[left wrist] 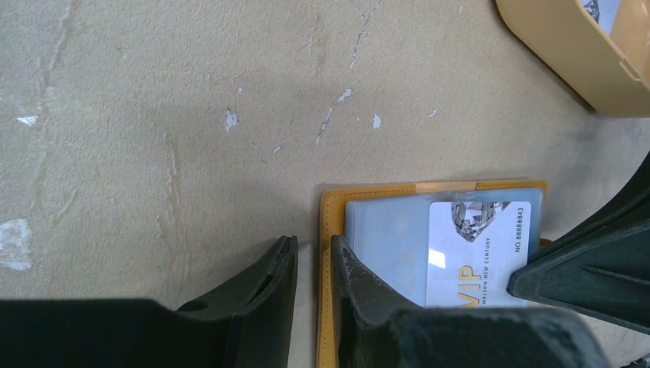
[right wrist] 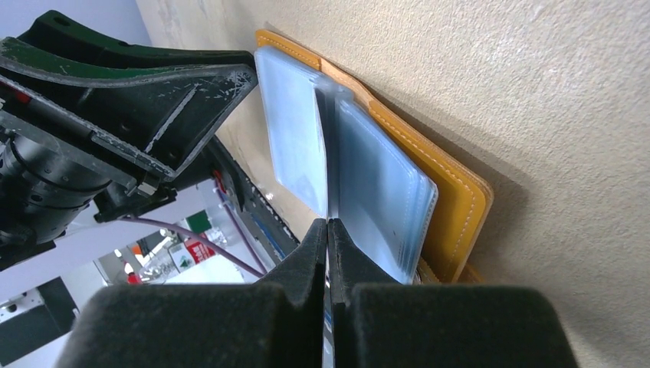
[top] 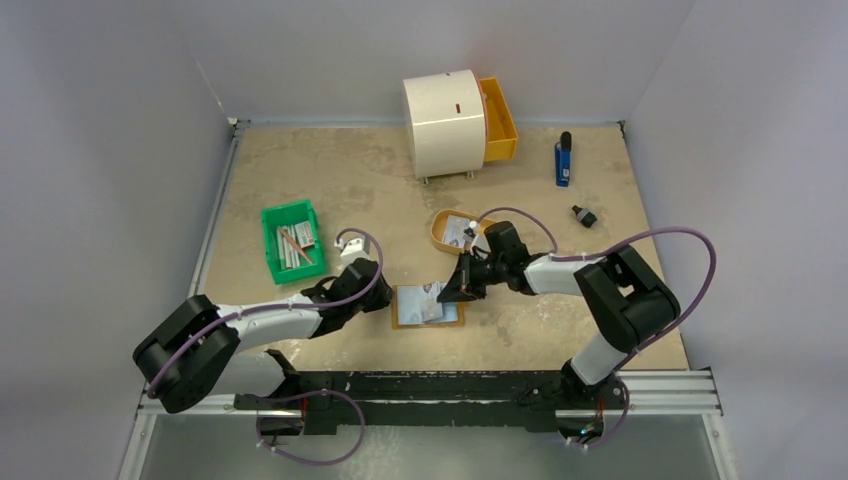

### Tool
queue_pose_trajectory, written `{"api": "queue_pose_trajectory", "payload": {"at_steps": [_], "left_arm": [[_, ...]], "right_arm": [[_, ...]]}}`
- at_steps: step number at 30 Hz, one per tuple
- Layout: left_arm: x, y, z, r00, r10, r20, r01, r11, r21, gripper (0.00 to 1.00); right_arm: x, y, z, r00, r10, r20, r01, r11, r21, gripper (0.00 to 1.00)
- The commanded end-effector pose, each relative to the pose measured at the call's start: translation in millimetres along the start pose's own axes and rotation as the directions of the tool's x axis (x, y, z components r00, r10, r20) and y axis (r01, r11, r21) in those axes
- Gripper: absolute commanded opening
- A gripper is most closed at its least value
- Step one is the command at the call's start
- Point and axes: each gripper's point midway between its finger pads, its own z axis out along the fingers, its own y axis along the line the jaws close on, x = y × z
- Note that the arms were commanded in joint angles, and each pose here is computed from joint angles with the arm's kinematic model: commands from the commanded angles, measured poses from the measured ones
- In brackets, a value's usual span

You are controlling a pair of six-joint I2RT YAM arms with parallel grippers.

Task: Put the credit cards into the card holder
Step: Insert the credit card into the card holder.

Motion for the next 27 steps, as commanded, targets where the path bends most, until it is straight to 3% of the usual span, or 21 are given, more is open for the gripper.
{"api": "queue_pose_trajectory", "payload": {"at_steps": [1,27], "left_arm": [[22,21,-2,0.997,0.016,-0.072,-0.020,0.999,-0.046,0.22],[32,23,-2,0.996,-0.027,-0.088,0.026,1.000,-0.016,0.19]], "right_arm": [[-2,-1,3,1.000,0.013,0.018,-0.013,1.000,0.008,0.00],[0,-7,18,0.995,0.047,0.091,-0.053,0.996,0.070,0.00]]}}
